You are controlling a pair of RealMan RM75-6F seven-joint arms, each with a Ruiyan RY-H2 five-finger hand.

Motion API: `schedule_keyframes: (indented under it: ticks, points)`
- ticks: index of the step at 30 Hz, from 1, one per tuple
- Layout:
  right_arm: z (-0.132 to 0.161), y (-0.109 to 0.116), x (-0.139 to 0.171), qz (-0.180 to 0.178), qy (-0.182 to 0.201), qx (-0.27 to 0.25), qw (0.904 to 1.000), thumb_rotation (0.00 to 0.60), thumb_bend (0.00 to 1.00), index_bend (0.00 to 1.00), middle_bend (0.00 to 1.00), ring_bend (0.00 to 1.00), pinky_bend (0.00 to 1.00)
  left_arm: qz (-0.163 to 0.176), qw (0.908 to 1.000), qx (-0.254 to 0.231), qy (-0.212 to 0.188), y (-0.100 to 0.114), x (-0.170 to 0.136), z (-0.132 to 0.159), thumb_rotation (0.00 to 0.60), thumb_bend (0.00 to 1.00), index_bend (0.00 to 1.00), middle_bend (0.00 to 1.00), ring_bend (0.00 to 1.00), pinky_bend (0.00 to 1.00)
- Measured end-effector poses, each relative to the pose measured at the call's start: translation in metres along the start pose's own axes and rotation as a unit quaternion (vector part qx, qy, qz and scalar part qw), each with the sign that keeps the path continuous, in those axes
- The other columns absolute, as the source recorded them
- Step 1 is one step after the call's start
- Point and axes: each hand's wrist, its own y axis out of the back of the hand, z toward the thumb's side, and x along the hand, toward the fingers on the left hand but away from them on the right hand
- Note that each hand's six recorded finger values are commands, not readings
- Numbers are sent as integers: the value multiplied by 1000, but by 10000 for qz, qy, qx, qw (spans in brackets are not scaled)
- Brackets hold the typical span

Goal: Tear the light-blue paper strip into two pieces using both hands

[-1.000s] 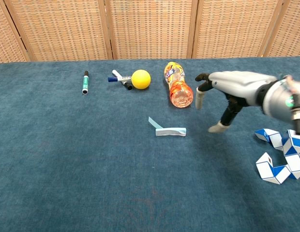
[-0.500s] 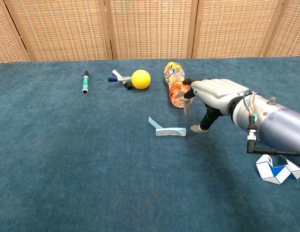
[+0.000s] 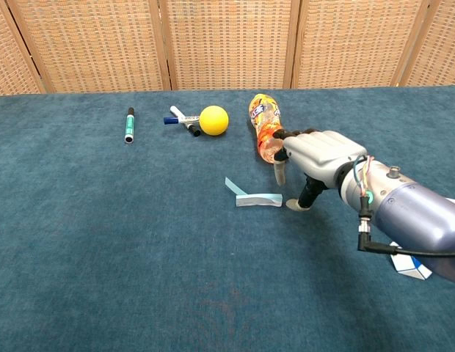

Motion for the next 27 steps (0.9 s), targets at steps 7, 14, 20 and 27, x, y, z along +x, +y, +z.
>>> schedule_keyframes:
  ticks: [7,14,20,27]
  points:
    - [4,-11,-5,-3,5,132,9999,600,337,463,0,0,0,-14,10000,-20,8,-1,0,-1,600,0,0,0,0,0]
    - [6,-14,-7,-43,46,126,9999,600,363,505,0,0,0,-17,10000,-19,21,-2,2,-2,600,0,0,0,0,0]
    - [9,-14,-8,-121,84,149,9998,600,414,590,0,0,0,-17,10000,-19,15,-2,2,-1,600,0,0,0,0,0]
    - [7,-9,-8,-342,56,58,9994,600,441,628,0,0,0,-10,10000,-40,-2,-1,1,0,600,0,0,0,0,0]
